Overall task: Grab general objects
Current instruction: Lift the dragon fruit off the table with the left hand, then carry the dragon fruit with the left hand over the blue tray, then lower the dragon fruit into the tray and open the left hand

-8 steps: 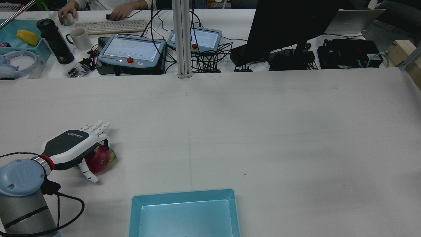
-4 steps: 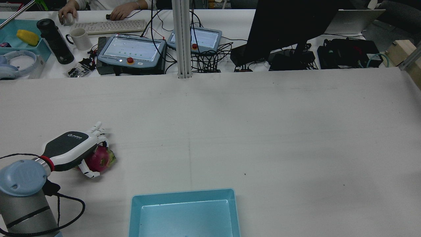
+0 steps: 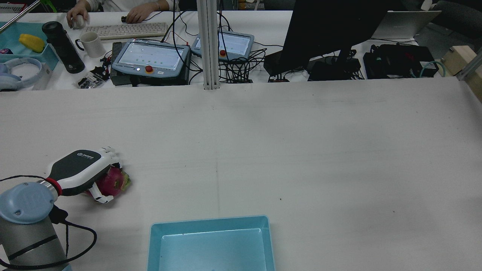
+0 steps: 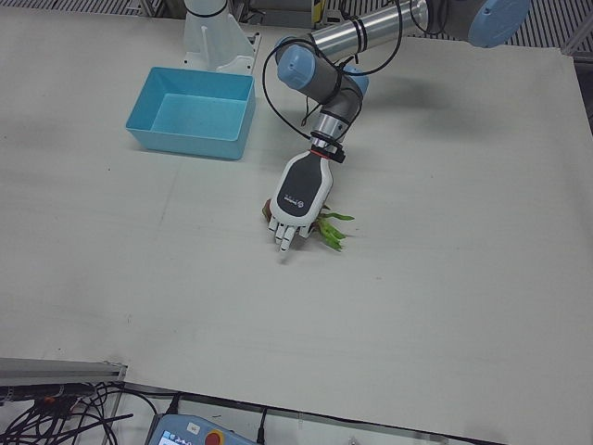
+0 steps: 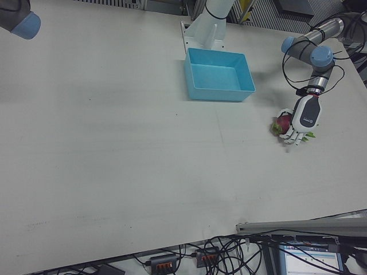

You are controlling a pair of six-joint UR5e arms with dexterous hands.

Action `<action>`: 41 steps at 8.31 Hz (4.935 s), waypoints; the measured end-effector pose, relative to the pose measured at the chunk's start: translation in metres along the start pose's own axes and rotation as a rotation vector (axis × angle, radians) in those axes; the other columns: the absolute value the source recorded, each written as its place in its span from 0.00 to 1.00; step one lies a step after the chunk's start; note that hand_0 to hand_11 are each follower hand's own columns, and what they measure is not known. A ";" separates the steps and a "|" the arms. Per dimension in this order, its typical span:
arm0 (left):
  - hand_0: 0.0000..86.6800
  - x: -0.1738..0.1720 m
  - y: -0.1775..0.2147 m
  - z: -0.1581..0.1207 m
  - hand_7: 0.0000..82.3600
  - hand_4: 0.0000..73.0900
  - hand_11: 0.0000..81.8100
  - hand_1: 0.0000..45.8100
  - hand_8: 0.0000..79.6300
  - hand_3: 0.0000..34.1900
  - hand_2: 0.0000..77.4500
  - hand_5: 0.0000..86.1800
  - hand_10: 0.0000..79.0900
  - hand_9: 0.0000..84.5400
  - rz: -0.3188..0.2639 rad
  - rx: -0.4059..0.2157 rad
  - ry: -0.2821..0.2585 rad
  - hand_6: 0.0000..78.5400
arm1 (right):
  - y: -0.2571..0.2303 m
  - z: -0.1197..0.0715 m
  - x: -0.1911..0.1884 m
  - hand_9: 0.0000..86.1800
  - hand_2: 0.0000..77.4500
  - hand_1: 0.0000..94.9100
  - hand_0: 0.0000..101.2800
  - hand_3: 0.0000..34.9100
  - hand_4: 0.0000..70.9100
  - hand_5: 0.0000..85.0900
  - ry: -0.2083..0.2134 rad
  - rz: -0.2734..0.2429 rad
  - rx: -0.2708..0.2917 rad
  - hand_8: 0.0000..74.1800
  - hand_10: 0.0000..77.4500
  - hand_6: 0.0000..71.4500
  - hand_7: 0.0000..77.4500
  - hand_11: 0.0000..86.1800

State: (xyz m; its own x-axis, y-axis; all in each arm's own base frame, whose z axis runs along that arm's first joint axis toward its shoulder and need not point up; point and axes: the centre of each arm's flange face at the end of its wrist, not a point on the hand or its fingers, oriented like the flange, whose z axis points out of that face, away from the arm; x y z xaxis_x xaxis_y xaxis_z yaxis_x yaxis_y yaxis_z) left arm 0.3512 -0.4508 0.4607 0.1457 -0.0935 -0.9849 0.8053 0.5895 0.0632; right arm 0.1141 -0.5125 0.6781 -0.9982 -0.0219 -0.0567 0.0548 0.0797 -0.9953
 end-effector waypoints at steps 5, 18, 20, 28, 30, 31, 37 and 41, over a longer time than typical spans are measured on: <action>0.52 0.055 -0.039 -0.035 0.37 0.21 0.98 0.00 0.16 0.00 0.59 0.44 0.52 0.19 -0.028 0.042 0.076 0.19 | 0.000 0.000 0.000 0.01 0.96 0.06 0.00 0.00 0.00 0.00 0.000 0.000 0.000 0.00 0.00 0.00 0.00 0.01; 0.55 0.258 -0.164 -0.083 0.38 0.27 0.88 0.00 0.14 0.00 0.59 0.42 0.73 0.19 -0.530 -0.205 0.523 0.19 | 0.000 0.000 0.000 0.01 0.96 0.06 0.00 0.00 0.00 0.00 0.000 0.000 0.000 0.00 0.00 0.00 0.00 0.01; 0.56 0.269 -0.152 -0.090 0.41 0.28 0.87 0.00 0.17 0.00 0.60 0.41 0.73 0.21 -0.637 -0.303 0.558 0.22 | 0.000 0.000 0.000 0.01 0.96 0.06 0.00 0.00 0.00 0.00 0.000 0.000 0.000 0.00 0.00 0.00 0.00 0.01; 0.61 0.305 0.041 -0.118 0.45 0.29 0.87 0.00 0.18 0.00 0.61 0.42 0.63 0.25 -0.810 -0.752 0.510 0.25 | 0.000 0.000 0.000 0.01 0.96 0.06 0.00 0.00 0.00 0.00 0.000 0.000 0.000 0.00 0.00 0.00 0.00 0.01; 0.61 0.303 0.101 -0.128 0.45 0.29 0.89 0.00 0.17 0.00 0.61 0.42 0.45 0.24 -0.809 -0.805 0.475 0.24 | 0.000 0.000 0.000 0.01 0.96 0.06 0.00 0.00 0.00 0.00 0.000 0.000 0.000 0.00 0.00 0.00 0.00 0.01; 0.63 0.302 0.116 -0.131 0.34 0.29 0.67 0.00 0.09 0.00 0.61 0.42 0.28 0.14 -0.812 -0.811 0.465 0.12 | 0.000 0.000 0.000 0.01 0.96 0.06 0.00 0.00 0.00 0.00 0.000 0.000 0.000 0.00 0.00 0.00 0.00 0.01; 0.66 0.298 0.130 -0.134 0.24 0.10 0.17 0.00 0.01 0.00 0.49 0.50 0.02 0.02 -0.810 -0.821 0.451 0.03 | 0.000 0.000 0.000 0.01 0.96 0.06 0.00 0.00 0.00 0.00 0.000 0.000 0.001 0.00 0.00 0.00 0.00 0.01; 0.66 0.298 0.131 -0.134 0.21 0.03 0.11 0.00 0.01 0.01 0.10 0.53 0.05 0.02 -0.804 -0.828 0.449 0.01 | 0.000 0.000 0.000 0.01 0.96 0.06 0.00 0.00 0.00 0.00 0.000 0.000 0.000 0.00 0.00 0.00 0.00 0.01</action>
State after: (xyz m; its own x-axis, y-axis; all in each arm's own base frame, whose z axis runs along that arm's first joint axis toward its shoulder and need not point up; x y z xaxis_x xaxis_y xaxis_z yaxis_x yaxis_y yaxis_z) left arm 0.4231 -0.2937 0.1543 -0.5630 -0.4765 -0.6753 -0.0549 0.8368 -0.5447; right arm 0.1141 -0.5125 0.6781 -0.9982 -0.0219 -0.0566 0.0547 0.0792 -0.9954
